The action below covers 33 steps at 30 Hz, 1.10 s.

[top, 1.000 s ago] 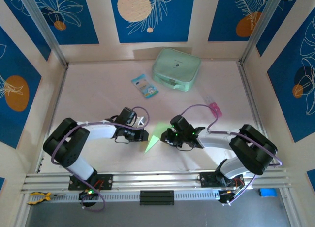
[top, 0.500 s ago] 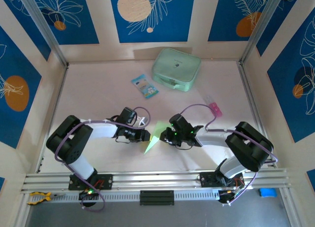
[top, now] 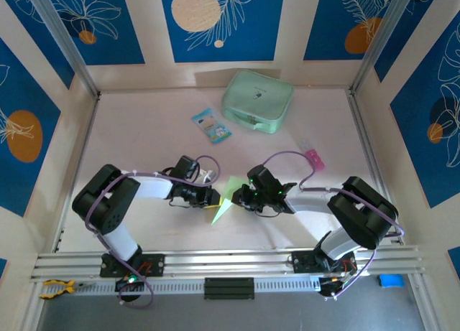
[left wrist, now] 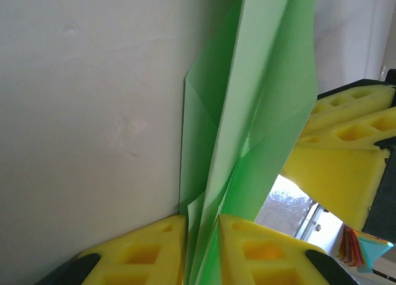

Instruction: Fold a paper plane with a square sheet of paper (pick it up from the middle)

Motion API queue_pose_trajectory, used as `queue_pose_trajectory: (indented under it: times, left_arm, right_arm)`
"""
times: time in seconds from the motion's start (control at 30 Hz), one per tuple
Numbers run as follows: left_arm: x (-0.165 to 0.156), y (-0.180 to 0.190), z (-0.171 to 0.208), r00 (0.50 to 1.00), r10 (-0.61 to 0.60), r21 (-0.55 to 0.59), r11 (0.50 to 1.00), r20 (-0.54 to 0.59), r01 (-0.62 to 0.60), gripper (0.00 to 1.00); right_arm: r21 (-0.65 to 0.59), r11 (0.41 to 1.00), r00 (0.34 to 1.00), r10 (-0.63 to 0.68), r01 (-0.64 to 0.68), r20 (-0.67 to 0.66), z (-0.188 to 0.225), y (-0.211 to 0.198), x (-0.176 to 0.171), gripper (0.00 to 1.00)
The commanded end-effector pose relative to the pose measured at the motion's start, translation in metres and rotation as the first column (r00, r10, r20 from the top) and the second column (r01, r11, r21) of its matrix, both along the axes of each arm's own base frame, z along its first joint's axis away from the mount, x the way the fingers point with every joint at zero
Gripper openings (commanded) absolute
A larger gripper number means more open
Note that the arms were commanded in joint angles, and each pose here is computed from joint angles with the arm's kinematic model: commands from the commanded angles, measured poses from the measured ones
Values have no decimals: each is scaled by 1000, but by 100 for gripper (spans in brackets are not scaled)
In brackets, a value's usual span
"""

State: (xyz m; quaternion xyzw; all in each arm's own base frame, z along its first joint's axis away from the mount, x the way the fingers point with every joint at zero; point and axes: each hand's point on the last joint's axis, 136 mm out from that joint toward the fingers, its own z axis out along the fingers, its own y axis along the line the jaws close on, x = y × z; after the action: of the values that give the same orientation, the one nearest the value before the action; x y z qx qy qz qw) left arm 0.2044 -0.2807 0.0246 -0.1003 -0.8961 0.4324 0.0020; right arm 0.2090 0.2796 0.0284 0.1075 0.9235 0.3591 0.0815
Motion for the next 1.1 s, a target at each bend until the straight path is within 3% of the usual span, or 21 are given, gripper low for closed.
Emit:
queue_pose_trajectory:
  times: [0.0,0.2,0.53,0.7,0.8,0.97,1.07]
  left_arm:
    - [-7,-10,1,999,-40,-49,998,-26,38,21]
    - [-10,-15,2,998,-55,-73,996,-41,52,20]
    - [-1,-9,18,998,-17,-43,999,64,20,3]
    - [15,18,29,968,28,166,984,249,-71,0]
    - [22,45,27,944,26,348,926,330,-148,0]
    - [26,71,25,928,32,503,833,371,-230,0]
    - [24,75,24,926,24,538,808,378,-241,0]
  right_arm:
    - [23,1000,1000,-5,6,-15,-2,-1,-2,21]
    - [42,999,1000,-2,3,-19,-3,1,-3,21]
    - [43,999,1000,-15,15,1,5,-3,-3,21]
    - [33,999,999,-37,36,33,17,-12,-3,22]
    - [31,999,998,-40,38,48,23,-14,-3,22]
    - [39,999,998,-31,28,59,28,-10,-5,22]
    - [36,999,998,-21,19,59,28,-7,-6,22]
